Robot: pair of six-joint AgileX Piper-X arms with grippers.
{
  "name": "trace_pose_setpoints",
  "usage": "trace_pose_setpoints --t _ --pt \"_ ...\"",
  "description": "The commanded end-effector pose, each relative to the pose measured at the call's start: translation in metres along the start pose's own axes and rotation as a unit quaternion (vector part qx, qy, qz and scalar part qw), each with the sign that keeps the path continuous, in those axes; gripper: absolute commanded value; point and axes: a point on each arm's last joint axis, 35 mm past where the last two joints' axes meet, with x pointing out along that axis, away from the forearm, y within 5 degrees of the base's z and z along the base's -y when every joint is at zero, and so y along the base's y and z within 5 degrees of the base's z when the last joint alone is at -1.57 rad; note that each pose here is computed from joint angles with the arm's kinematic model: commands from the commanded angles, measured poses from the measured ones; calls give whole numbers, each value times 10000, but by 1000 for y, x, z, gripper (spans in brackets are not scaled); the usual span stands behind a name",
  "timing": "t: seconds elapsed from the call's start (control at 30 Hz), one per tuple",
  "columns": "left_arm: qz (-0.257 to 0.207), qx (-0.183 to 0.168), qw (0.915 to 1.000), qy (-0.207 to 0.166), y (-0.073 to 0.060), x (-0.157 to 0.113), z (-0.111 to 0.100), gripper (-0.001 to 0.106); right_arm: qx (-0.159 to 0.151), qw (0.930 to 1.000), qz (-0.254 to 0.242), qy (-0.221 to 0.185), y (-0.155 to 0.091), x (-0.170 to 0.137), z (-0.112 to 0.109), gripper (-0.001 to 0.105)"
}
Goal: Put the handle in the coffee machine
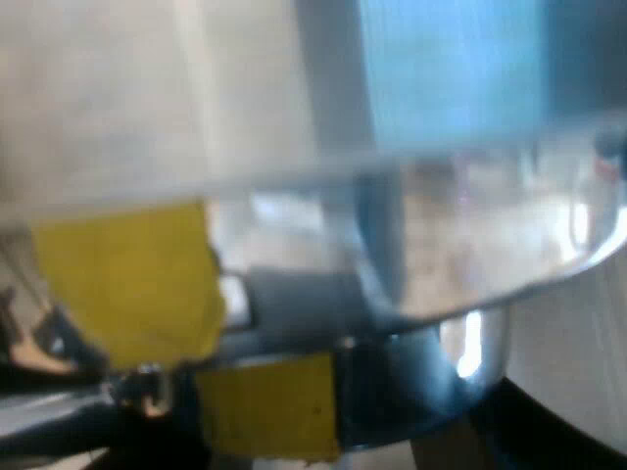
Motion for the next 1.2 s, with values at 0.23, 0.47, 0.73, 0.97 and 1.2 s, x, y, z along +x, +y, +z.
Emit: trace_pose_setpoints --t 0.23,0.47,0.73,0.97,1.2 --pt "227 110 9991 351 -4 0 -21 52 235 9993 -97 -261 -4 7 15 39" --pt "586 -364 9971 306 6 -20 -48 52 235 9993 -97 -261 -4 7 15 39" --pt "1167 -794 9900 41 18 -59 -73 52 235 9993 -97 -261 -4 7 15 39" --pt "1447 -842 9858 -95 22 -77 -83 52 235 9993 -97 -261 -4 7 15 39" --pt "1505 -729 9823 -850 31 -99 -64 52 244 9993 -100 -269 -4 7 15 39"
